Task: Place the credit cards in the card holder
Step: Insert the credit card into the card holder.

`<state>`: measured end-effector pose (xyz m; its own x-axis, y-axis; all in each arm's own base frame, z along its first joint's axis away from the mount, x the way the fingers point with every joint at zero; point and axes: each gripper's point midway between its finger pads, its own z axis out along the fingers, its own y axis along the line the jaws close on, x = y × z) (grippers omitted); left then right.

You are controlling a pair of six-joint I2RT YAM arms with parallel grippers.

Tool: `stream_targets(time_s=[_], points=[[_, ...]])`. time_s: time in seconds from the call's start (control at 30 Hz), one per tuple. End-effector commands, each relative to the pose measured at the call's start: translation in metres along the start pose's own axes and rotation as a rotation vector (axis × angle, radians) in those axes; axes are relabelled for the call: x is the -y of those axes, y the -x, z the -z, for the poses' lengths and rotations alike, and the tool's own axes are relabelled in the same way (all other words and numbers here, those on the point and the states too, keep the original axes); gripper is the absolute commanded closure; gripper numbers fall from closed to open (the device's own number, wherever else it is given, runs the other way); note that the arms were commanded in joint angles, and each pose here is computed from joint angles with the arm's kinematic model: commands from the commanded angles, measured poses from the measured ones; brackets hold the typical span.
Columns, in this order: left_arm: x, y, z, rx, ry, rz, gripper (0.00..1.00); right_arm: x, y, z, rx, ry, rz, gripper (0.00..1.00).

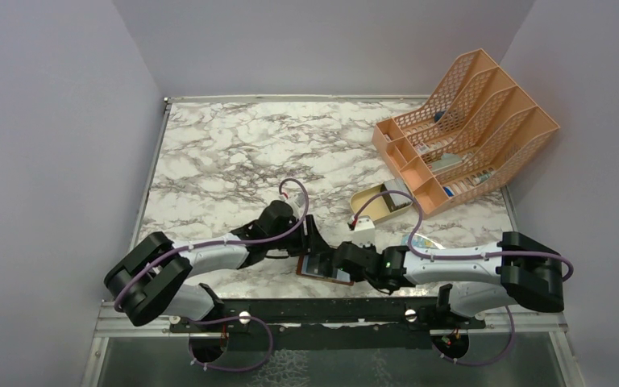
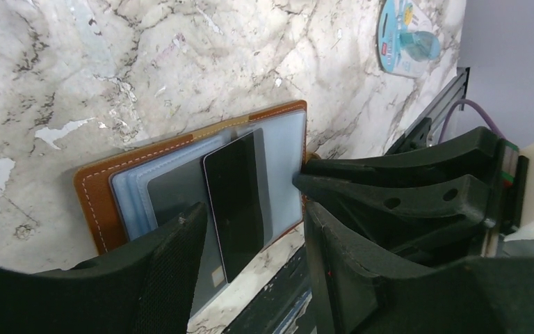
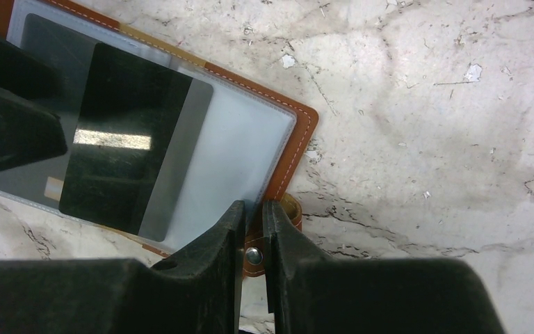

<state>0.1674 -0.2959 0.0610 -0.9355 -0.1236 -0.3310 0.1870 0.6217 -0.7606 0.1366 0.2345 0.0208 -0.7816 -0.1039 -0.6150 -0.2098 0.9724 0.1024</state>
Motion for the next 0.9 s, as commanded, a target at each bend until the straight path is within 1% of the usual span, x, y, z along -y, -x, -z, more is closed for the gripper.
stream_targets(time_s=[0.0,0.17,0.33,0.57,0.73,0.87], points=[[-0.001,-0.001,-0.008,0.005,0.031,0.012,0.44,0.001,0.003,-0.006,0.021,-0.019,0.012,0.85],[-0.006,-0.007,-0.013,0.009,0.061,0.016,0.44,0.001,0.007,-0.005,0.041,-0.021,0.016,0.84],[0.004,-0.009,-0.018,0.010,0.044,0.009,0.45,0.000,0.012,-0.007,0.064,-0.019,0.024,0.84],[0.015,-0.011,-0.021,0.029,0.041,0.008,0.48,-0.003,0.022,-0.007,0.086,0.000,0.031,0.85],[0.008,-0.010,-0.021,0.051,0.067,0.021,0.48,-0.009,0.022,0.007,0.044,0.036,0.006,0.84],[0.003,-0.008,-0.018,0.063,0.102,0.023,0.48,-0.005,0.023,0.020,0.020,0.037,-0.027,0.82]])
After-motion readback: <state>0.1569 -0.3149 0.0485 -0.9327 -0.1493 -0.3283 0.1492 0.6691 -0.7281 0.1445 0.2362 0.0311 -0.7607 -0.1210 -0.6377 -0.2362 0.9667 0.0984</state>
